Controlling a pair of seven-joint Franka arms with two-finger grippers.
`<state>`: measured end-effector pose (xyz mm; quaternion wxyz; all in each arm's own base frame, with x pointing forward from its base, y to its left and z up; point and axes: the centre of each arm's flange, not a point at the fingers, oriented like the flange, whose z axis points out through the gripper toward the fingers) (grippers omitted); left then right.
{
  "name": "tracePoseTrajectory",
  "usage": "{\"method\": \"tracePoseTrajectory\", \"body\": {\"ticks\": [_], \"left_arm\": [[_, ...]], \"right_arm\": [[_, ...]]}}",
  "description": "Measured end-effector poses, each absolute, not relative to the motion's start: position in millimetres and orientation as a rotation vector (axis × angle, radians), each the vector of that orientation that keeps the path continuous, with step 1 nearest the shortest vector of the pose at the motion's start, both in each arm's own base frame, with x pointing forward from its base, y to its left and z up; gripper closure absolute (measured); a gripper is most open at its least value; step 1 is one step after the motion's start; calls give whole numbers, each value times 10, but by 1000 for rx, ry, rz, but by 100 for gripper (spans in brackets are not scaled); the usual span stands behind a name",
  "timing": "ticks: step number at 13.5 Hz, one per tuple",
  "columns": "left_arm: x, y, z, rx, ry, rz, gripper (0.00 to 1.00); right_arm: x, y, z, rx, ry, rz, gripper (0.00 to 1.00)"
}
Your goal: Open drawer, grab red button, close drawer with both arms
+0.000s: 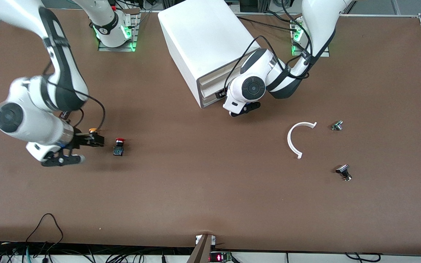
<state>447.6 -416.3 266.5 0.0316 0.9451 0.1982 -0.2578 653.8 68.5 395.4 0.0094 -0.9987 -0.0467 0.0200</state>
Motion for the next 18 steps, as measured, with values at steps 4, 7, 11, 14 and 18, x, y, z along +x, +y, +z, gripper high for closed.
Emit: {"method": "tracePoseTrajectory", "body": {"ticks": [4, 7, 11, 14, 18], "left_arm": [[4352, -4252, 2665, 2902, 588, -827, 2], [4329, -4263, 2662, 2903, 583, -832, 3], [4352, -4240, 2679, 2901, 588, -831, 2], [4628, -4023, 2903, 2906, 575, -743, 2], [5260, -3385, 3487, 3000, 348, -629, 2]], "right_arm": [[6231, 605, 4753, -3120, -138, 94, 1], [6060, 595, 5279, -3120, -133, 137, 1], [5936, 646, 5761, -3129, 78, 198, 0], [5878, 656, 5997, -3128, 163, 166, 0], [5618, 762, 6360, -3153, 139, 138, 0]]}}
